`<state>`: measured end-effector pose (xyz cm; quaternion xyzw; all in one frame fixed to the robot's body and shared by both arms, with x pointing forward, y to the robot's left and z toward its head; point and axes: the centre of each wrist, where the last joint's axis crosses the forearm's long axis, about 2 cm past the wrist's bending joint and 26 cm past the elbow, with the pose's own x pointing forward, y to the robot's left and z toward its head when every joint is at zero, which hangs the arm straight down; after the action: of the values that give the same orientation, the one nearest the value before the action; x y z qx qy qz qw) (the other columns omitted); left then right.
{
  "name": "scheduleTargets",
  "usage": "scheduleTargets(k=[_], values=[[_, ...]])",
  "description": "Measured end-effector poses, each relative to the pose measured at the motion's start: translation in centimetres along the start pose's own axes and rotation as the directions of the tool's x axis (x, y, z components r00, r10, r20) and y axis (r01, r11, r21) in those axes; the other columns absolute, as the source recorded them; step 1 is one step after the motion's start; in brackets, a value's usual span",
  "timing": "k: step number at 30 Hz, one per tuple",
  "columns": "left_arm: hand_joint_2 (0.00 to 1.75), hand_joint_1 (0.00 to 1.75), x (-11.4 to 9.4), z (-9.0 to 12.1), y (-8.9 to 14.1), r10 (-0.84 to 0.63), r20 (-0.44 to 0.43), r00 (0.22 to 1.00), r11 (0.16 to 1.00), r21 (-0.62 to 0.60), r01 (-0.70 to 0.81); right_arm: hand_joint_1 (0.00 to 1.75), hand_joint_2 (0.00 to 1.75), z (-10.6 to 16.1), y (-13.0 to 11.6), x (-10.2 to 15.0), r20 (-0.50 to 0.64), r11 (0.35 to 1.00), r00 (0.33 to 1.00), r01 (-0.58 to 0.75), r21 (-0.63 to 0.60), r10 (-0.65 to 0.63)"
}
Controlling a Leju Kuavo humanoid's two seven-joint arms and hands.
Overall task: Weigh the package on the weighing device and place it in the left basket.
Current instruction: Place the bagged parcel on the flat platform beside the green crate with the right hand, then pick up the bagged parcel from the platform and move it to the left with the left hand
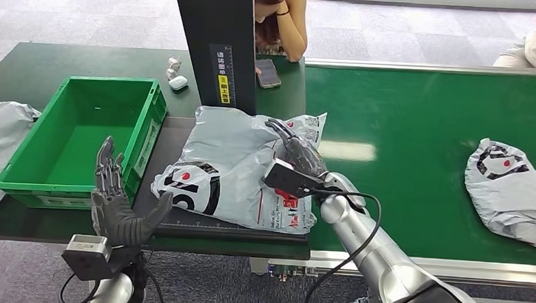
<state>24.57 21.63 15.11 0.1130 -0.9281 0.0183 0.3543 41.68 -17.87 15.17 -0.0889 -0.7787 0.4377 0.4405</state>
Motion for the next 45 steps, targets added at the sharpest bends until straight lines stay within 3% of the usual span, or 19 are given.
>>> scheduleTargets(k=[4,8,13,17,20,22,33,39,40,43,44,45], values=[[1.75,0.0,-0.1,0.1,0.0,-0.002,-0.005,1.0,1.0,-0.005,0.002,0.0,1.75,0.0,0.0,0.1,0.003,1.0,1.0,0.003,-0.002,-0.003],[1.75,0.0,-0.3,0.3,-0.1,0.006,-0.006,1.0,0.999,-0.044,-0.006,0.0,0.0,0.1,0.1,0.1,0.015,0.999,0.999,0.052,-0.01,-0.052],[1.75,0.0,-0.5,0.9,-0.9,0.003,-0.037,0.999,0.977,-0.214,-0.011,0.0,0.0,0.6,0.2,0.1,0.062,0.978,0.982,0.182,-0.107,-0.176],[1.75,0.0,-1.3,1.5,-2.4,-0.196,-0.055,0.979,0.887,-0.436,0.153,0.0,1.75,2.0,0.0,-0.2,0.088,0.941,0.966,0.258,-0.22,-0.244],[1.75,0.0,-2.6,1.8,-3.8,-0.415,-0.018,0.91,0.754,-0.567,0.333,0.0,1.75,4.2,0.3,-0.9,0.088,0.919,0.958,0.288,-0.27,-0.274],[1.75,0.0,-3.6,2.1,-4.4,-0.475,-0.012,0.88,0.699,-0.613,0.368,0.0,1.75,5.6,0.5,-1.3,0.085,0.91,0.955,0.295,-0.292,-0.283],[1.75,0.0,-5.4,2.5,-5.6,-0.547,-0.007,0.837,0.61,-0.688,0.393,0.0,1.75,8.2,0.2,-2.0,0.088,0.894,0.956,0.292,-0.341,-0.279],[1.75,0.0,-6.8,1.2,-6.1,-0.62,0.025,0.785,0.52,-0.735,0.435,0.0,1.75,9.7,0.7,-1.9,0.126,0.862,0.942,0.336,-0.38,-0.312],[1.75,0.17,-7.0,1.0,-6.2,-0.634,0.027,0.773,0.499,-0.749,0.436,0.0,1.75,9.9,0.7,-1.8,0.135,0.855,0.939,0.345,-0.387,-0.318],[1.75,1.48,-7.6,0.4,-6.4,-0.689,0.027,0.725,0.434,-0.785,0.441,0.0,1.75,10.3,0.6,-1.5,0.157,0.838,0.93,0.368,-0.403,-0.333],[1.75,1.75,-7.8,0.2,-6.4,-0.709,0.024,0.705,0.418,-0.791,0.447,0.0,1.75,10.5,0.6,-1.3,0.162,0.833,0.927,0.375,-0.408,-0.338],[1.75,1.75,-7.9,0.1,-6.5,-0.726,0.02,0.687,0.407,-0.793,0.453,0.0,1.75,10.7,0.7,-1.2,0.166,0.827,0.925,0.381,-0.413,-0.343]])
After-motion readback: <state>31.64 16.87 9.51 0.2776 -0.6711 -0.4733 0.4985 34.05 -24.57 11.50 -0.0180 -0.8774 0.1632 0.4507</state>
